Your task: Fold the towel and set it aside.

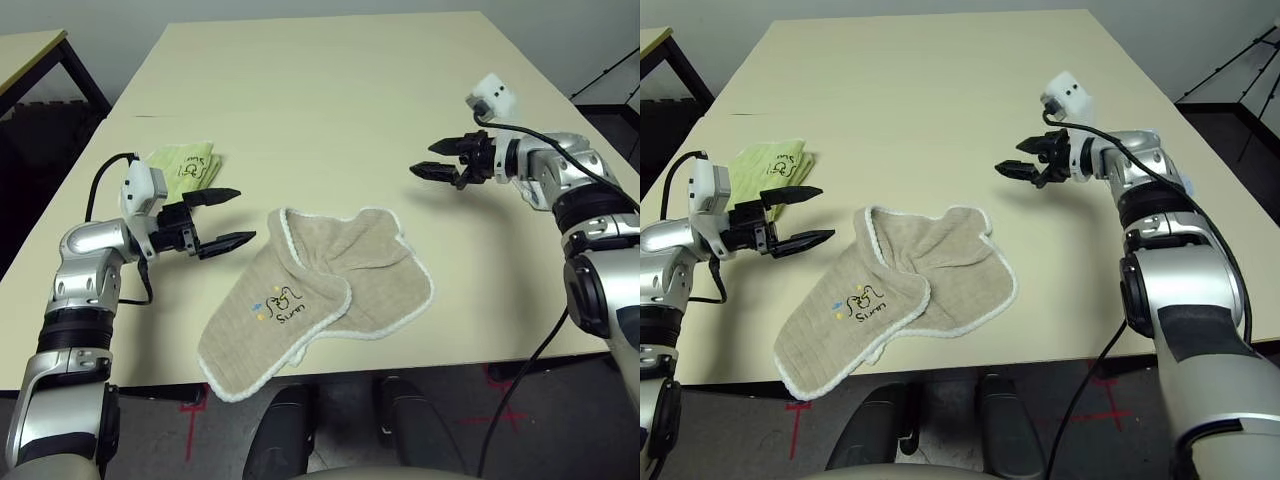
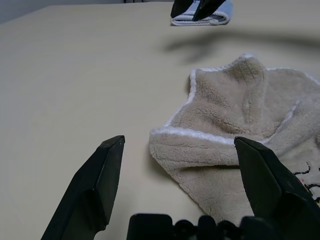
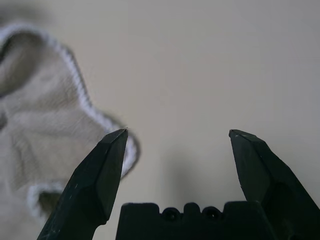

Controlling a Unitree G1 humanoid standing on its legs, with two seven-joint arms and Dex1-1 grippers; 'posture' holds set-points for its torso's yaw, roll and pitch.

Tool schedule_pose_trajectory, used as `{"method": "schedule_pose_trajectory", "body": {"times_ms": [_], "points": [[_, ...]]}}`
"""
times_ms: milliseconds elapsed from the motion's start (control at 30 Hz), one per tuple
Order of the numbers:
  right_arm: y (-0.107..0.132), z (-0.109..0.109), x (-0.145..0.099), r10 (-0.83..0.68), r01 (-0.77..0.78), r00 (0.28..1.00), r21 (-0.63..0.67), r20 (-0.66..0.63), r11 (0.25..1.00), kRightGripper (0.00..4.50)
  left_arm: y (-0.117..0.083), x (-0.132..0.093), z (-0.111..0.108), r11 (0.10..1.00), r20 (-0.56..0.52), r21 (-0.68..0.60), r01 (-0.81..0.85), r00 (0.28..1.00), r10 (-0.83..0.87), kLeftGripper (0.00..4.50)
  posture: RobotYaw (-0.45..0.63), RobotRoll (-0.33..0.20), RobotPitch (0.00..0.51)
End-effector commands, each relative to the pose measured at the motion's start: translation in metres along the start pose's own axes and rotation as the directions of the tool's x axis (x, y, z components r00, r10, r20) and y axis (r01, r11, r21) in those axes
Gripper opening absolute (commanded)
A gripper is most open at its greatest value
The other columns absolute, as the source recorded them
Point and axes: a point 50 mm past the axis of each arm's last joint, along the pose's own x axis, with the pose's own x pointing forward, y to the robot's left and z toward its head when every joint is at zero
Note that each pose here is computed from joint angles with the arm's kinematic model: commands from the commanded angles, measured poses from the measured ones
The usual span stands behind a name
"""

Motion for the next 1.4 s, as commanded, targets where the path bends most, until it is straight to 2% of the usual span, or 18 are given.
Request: {"method": "schedule_pose_trajectory", "body": {"times_ms": [33, 300, 833, 867, 1233, 1400], "points": [[0.000, -0.007, 0.000, 0.023, -0.026, 0.995, -0.029, -0.098, 0.999, 4.44, -0.003, -0.002, 0.002, 1.000, 0.002, 0.002, -0.008, 1.000, 0.008, 4.46, 0.07, 0.000, 0.154], [0.007, -0.001, 0.015, 0.044, -0.058, 0.990, -0.103, -0.133, 0.993, 4.44, -0.006, 0.006, 0.006, 1.000, 0.025, -0.013, -0.007, 1.000, 0.007, 4.46, 0.07, 0.000, 0.162], [0.023, 0.009, 0.027, 0.114, -0.160, 0.969, -0.207, -0.220, 0.965, 4.44, -0.009, 0.013, 0.008, 0.999, 0.041, -0.030, 0.011, 0.999, -0.009, 4.46, 0.07, 0.000, 0.170], [0.024, 0.008, 0.028, 0.115, -0.162, 0.968, -0.207, -0.223, 0.965, 4.44, -0.009, 0.013, 0.008, 0.999, 0.039, -0.031, 0.013, 0.999, -0.011, 4.46, 0.06, 0.000, 0.186], [0.030, 0.006, 0.042, 0.095, -0.136, 0.968, -0.167, -0.234, 0.976, 4.44, 0.000, 0.010, 0.013, 1.000, 0.030, -0.027, -0.005, 1.000, 0.006, 4.46, 0.05, 0.000, 0.197], [0.035, 0.014, 0.049, 0.104, -0.133, 0.972, -0.130, -0.210, 0.983, 4.44, 0.001, 0.010, 0.013, 1.000, 0.023, -0.027, 0.001, 1.000, -0.001, 4.46, 0.04, 0.000, 0.200]]}}
